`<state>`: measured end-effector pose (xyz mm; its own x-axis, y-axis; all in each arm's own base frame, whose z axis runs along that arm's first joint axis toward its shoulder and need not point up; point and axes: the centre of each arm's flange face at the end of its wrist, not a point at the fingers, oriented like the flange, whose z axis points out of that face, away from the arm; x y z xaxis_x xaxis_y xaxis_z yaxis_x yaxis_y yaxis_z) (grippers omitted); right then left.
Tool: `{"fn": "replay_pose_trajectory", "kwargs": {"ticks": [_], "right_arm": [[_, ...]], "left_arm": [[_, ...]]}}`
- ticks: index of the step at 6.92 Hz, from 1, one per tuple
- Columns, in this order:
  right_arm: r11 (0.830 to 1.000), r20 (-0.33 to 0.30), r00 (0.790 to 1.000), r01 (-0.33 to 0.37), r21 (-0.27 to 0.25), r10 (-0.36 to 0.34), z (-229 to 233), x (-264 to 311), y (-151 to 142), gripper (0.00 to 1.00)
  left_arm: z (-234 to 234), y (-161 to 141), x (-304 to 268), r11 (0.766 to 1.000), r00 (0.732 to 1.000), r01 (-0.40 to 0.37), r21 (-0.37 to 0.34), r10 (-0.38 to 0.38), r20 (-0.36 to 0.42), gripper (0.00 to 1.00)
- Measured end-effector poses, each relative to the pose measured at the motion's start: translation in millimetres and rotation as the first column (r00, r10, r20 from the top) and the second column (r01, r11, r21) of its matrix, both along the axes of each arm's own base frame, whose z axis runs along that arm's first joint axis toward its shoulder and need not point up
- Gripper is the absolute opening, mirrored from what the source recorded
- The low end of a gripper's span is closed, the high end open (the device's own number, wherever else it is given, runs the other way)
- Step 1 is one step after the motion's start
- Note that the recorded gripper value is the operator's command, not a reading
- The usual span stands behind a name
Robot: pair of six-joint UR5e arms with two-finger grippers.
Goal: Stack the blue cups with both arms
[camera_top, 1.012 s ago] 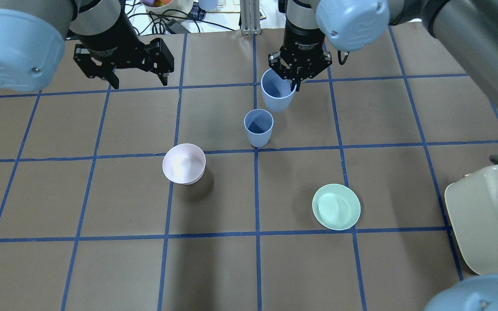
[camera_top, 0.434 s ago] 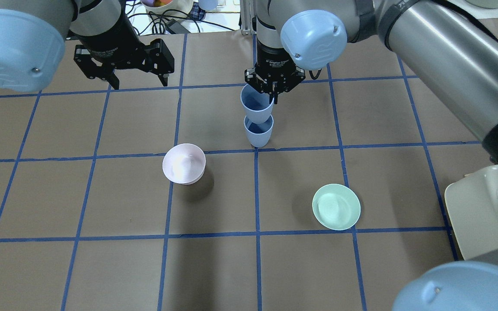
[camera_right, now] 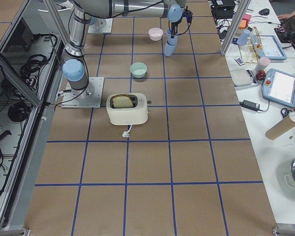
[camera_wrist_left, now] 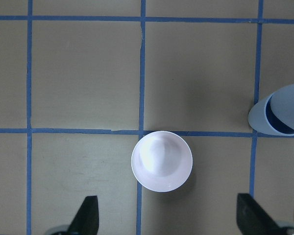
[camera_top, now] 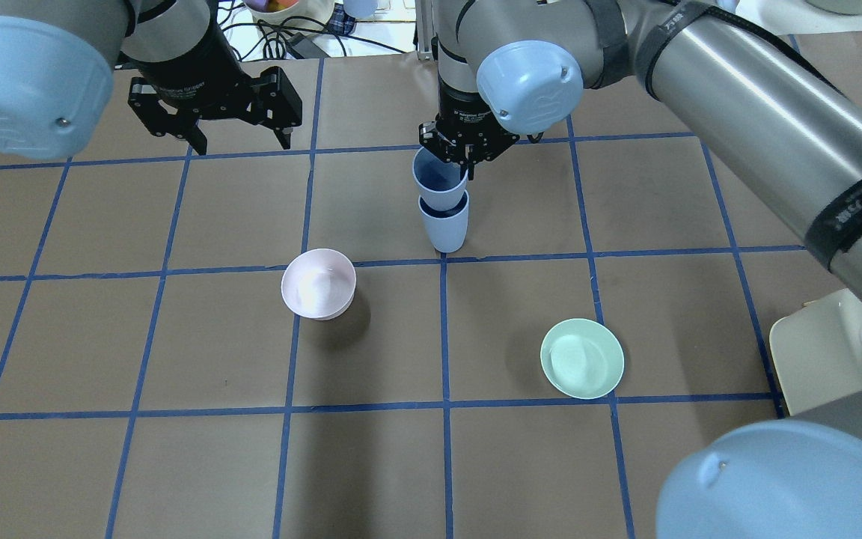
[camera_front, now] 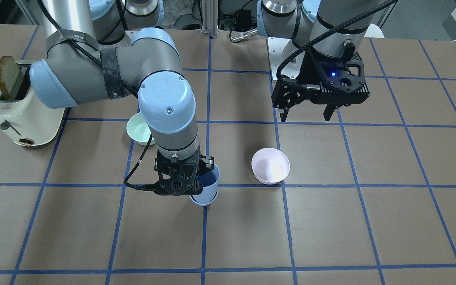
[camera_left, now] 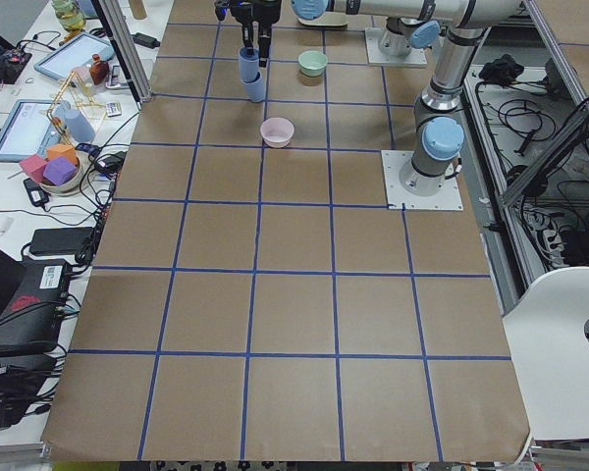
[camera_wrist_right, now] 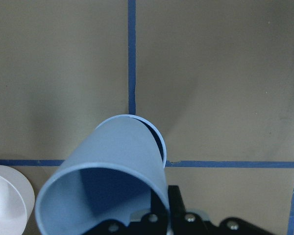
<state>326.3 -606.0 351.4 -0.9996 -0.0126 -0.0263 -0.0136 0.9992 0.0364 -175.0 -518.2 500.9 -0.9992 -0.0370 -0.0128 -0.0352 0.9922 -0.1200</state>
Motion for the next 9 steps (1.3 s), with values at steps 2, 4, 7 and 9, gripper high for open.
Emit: {"fn": "replay_pose_trajectory", "kwargs": {"ticks": [2,4,7,9], "right_arm": [[0.999,-0.007,1.000,-0.001,0.034,0.001,-4.4,-1.2,3.6,0.00],[0.998,-0.012,1.000,-0.005,0.062,0.006,-10.7,-1.9,5.5,0.21],[0.996,-0.015,1.000,-0.014,0.086,0.016,-28.2,-8.7,4.6,0.71],[0.998,-0.008,1.000,-0.006,0.061,0.006,-12.7,-48.8,-14.1,0.92]], "left_arm": [[-0.4,-0.4,0.0,1.000,1.000,0.000,0.000,0.000,0.000,1.00],[-0.1,-0.3,0.1,1.000,1.000,0.000,0.000,0.000,0.001,1.00],[0.4,0.2,0.3,1.000,1.000,0.000,-0.001,0.000,0.001,1.00],[0.5,0.2,0.9,1.000,1.000,-0.001,0.000,0.001,0.001,1.00]]}}
